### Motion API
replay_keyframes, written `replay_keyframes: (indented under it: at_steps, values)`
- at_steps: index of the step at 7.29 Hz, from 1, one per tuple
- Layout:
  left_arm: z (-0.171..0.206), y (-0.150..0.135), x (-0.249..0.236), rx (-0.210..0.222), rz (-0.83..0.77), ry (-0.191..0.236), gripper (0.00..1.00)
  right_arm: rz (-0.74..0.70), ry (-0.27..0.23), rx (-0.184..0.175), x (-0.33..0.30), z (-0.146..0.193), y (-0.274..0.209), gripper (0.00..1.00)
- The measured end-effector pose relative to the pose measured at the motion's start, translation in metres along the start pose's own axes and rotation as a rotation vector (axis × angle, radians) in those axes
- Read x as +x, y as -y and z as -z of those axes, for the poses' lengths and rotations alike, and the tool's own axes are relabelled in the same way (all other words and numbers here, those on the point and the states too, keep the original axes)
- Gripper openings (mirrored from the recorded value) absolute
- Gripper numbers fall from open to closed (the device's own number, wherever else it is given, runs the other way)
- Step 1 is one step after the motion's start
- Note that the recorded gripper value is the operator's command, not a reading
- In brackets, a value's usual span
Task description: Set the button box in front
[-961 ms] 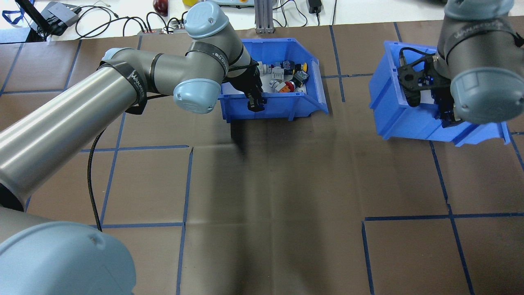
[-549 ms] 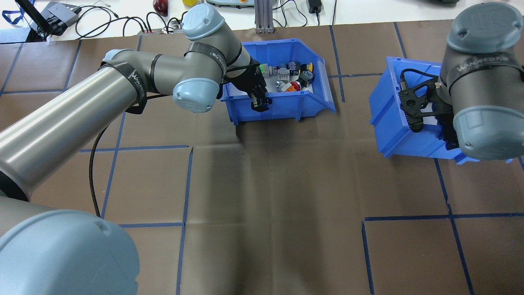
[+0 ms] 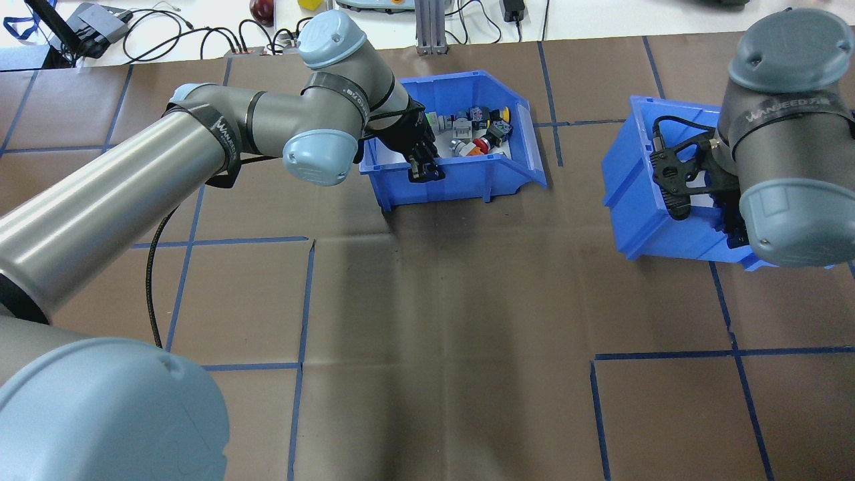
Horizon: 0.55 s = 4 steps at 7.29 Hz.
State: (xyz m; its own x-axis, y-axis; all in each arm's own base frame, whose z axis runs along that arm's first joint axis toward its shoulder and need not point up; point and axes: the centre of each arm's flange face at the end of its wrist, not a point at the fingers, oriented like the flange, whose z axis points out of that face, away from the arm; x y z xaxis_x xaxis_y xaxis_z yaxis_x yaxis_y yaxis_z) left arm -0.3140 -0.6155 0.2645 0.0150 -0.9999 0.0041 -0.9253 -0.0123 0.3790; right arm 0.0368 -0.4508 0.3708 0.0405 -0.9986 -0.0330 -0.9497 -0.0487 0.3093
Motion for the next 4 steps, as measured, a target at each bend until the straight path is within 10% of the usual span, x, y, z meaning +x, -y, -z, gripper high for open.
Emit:
replay_keyframes:
  at_steps: [4]
  values:
    - [0.04, -0.009, -0.009, 0.037, -0.007, -0.039, 0.7, -0.017, 0.016, 0.01, -0.028, -0.008, 0.015, 0.02]
